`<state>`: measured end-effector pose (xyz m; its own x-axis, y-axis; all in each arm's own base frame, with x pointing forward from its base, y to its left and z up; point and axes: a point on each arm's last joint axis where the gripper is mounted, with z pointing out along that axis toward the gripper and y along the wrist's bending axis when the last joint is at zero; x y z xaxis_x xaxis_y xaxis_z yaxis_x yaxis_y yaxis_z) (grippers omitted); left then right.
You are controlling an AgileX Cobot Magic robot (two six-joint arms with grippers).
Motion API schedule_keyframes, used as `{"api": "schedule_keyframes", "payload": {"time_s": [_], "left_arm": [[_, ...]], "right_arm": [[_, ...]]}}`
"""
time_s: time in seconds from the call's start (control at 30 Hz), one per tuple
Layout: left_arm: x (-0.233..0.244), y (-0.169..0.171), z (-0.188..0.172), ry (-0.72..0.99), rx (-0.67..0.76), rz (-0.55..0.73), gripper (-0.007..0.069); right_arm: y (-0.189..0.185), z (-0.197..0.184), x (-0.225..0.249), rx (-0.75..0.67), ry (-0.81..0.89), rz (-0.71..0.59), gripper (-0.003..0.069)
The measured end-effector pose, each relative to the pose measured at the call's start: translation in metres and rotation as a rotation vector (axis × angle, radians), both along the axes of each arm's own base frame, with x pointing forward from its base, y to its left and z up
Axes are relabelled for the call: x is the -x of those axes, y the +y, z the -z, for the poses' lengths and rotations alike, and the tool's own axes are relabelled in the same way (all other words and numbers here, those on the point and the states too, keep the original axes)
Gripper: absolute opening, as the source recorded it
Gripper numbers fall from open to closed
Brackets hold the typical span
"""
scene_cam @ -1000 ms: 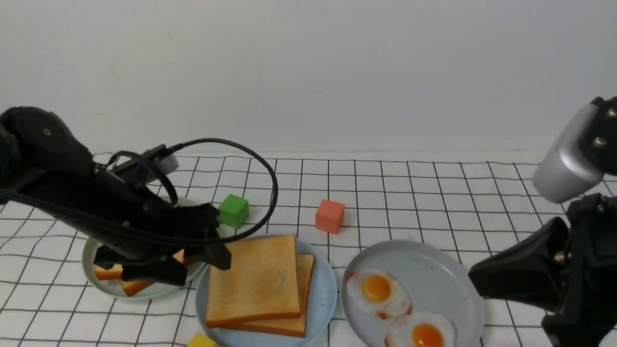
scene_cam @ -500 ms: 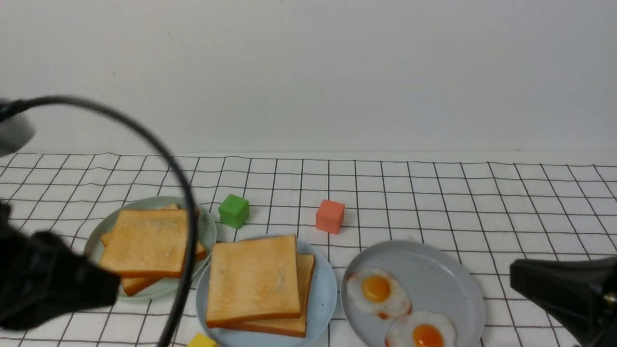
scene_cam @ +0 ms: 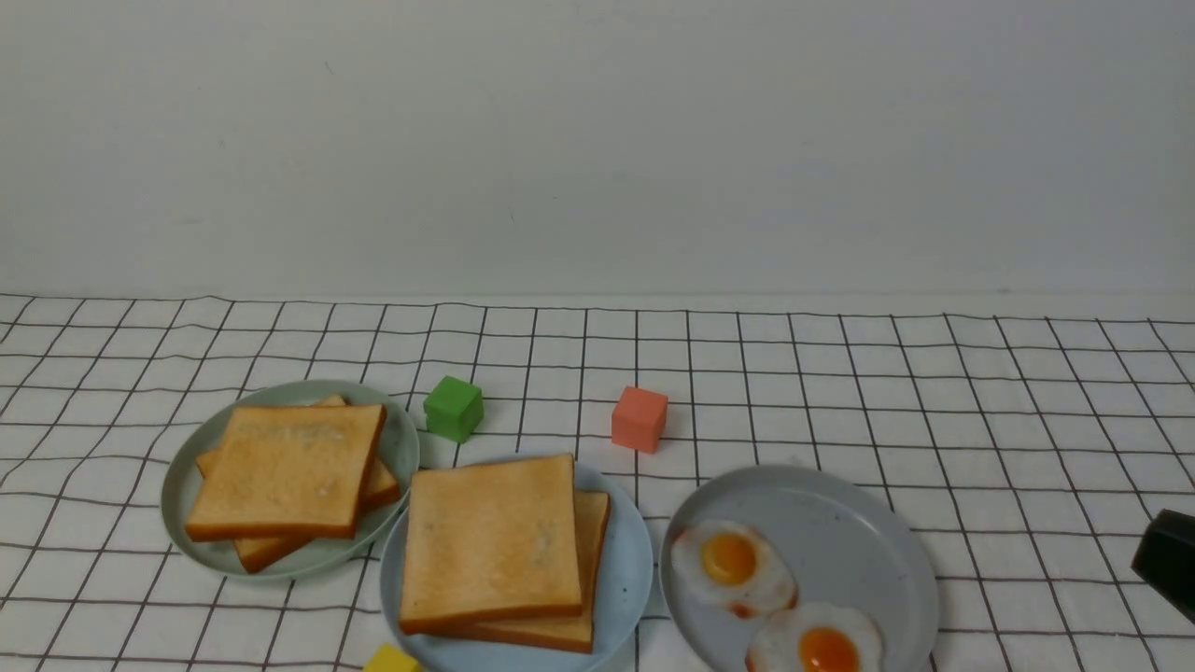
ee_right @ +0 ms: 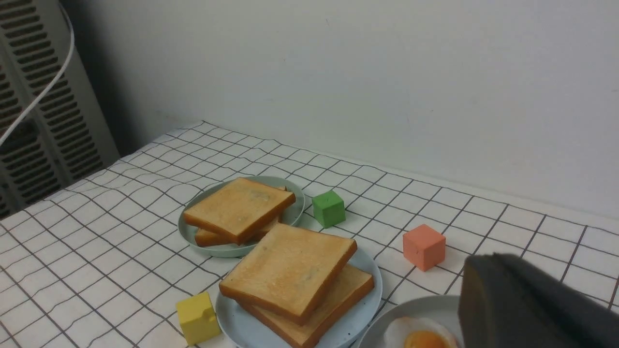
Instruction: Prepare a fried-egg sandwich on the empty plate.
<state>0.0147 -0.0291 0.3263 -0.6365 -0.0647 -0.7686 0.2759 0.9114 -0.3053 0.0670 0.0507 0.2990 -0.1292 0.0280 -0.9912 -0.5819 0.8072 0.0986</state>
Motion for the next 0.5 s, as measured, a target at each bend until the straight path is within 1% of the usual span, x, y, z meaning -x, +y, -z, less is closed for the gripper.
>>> {"api": "schedule_keyframes", "payload": {"time_s": [0.07, 0.5], "left_arm": [[0.0045, 0.0009, -0.0002, -0.020, 0.001, -0.001, -0.0013], [0.0048, 0.0012, 0.0008, -0.020, -0.003, -0.003, -0.0013]], "right_arm": [[-0.0001, -0.0001, 0.0002, -0.001, -0.001, 0.000, -0.0004], [-0.0003, -0.0004, 0.0007, -0.002, -0.004, 0.000, 0.0004]]}}
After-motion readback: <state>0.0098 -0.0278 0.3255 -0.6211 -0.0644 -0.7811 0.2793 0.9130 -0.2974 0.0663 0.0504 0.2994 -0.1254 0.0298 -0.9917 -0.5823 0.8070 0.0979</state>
